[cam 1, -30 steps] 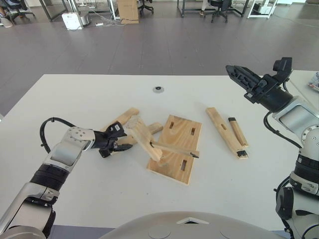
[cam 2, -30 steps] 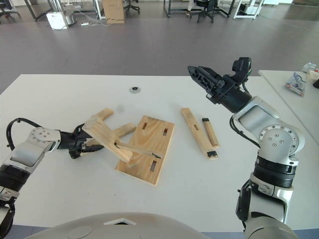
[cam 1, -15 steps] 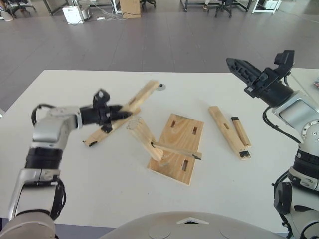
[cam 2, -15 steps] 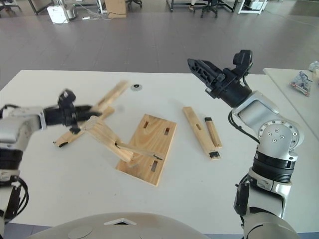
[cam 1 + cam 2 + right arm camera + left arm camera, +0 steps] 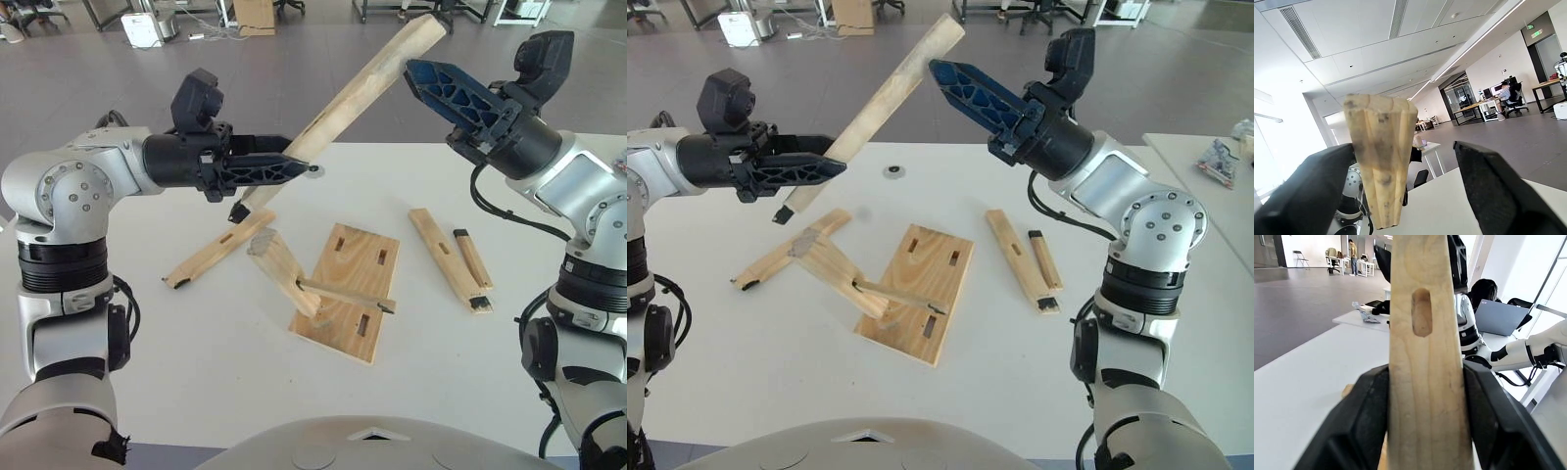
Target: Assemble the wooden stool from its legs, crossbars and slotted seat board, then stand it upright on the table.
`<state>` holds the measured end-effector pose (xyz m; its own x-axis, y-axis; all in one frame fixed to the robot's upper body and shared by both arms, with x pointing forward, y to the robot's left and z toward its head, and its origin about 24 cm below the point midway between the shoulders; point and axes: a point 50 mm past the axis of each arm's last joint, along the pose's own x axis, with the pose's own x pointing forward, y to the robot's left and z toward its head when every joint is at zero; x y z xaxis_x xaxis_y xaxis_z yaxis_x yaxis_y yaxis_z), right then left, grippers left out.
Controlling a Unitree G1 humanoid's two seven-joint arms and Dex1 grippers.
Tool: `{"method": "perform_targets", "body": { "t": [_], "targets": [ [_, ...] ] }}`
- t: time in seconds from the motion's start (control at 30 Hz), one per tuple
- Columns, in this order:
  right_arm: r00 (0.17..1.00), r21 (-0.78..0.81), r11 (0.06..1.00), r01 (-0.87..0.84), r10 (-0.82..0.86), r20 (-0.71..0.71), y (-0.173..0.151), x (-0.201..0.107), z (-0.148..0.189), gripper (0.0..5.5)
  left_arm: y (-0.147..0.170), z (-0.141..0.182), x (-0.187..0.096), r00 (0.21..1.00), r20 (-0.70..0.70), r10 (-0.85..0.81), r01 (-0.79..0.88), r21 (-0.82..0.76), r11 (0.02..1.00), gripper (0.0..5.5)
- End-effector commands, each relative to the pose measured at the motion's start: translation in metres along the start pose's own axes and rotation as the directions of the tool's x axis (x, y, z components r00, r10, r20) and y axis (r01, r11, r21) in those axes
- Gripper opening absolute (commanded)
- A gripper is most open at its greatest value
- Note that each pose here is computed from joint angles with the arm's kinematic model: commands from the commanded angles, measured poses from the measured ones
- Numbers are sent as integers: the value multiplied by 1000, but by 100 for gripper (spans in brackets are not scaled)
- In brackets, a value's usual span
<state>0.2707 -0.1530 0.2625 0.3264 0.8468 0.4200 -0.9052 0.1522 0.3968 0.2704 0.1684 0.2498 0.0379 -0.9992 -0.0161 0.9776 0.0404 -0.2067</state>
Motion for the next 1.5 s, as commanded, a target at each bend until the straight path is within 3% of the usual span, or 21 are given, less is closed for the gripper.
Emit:
{"method": "perform_targets", "body": {
  "t": [0.03, 0.27, 0.4, 0.53, 0.67, 0.77, 0.93, 1.1, 1.23, 1.5],
  "targets": [
    [993, 20, 993, -117, 117, -19, 13, 8, 2, 338, -4, -4, 4, 998, -28, -50, 49, -19, 999, 210],
    [985, 32, 988, -151, 153, -80, 16, 4, -2, 209, -5, -7, 8, 996, -34, -77, 76, -36, 996, 210],
    [981, -4, 992, -127, 125, -147, 15, 4, -7, 208, -5, -2, 10, 997, -15, -76, 75, -19, 997, 210],
    [991, -59, 995, -81, 74, -113, 11, 5, 5, 208, 1, 3, 5, 997, 57, -45, 49, -59, 997, 210],
    [999, -129, 992, -7, 2, -39, 3, 6, 30, 207, 10, 0, -10, 994, 108, 11, -2, -88, 996, 304],
    [995, -205, 975, 87, -94, -25, -6, -2, 46, 207, 28, -2, -36, 968, 157, 196, -188, -61, 980, 363],
    [960, -374, 920, 116, -200, -195, 11, -41, 53, 207, 24, -59, -74, 903, 61, 426, -421, -77, 904, 365],
    [902, -364, 931, -21, -140, -408, 51, -56, 44, 207, 0, -102, -88, 853, 30, 521, -509, -176, 843, 365],
    [820, -315, 948, -44, -146, -553, 61, -68, 16, 207, -11, -110, -95, 833, -7, 553, -544, -199, 815, 365],
    [789, -275, 961, 13, -179, -588, 63, -88, -10, 207, -23, -113, -105, 797, -13, 604, -593, -210, 778, 365]
  ]
}}
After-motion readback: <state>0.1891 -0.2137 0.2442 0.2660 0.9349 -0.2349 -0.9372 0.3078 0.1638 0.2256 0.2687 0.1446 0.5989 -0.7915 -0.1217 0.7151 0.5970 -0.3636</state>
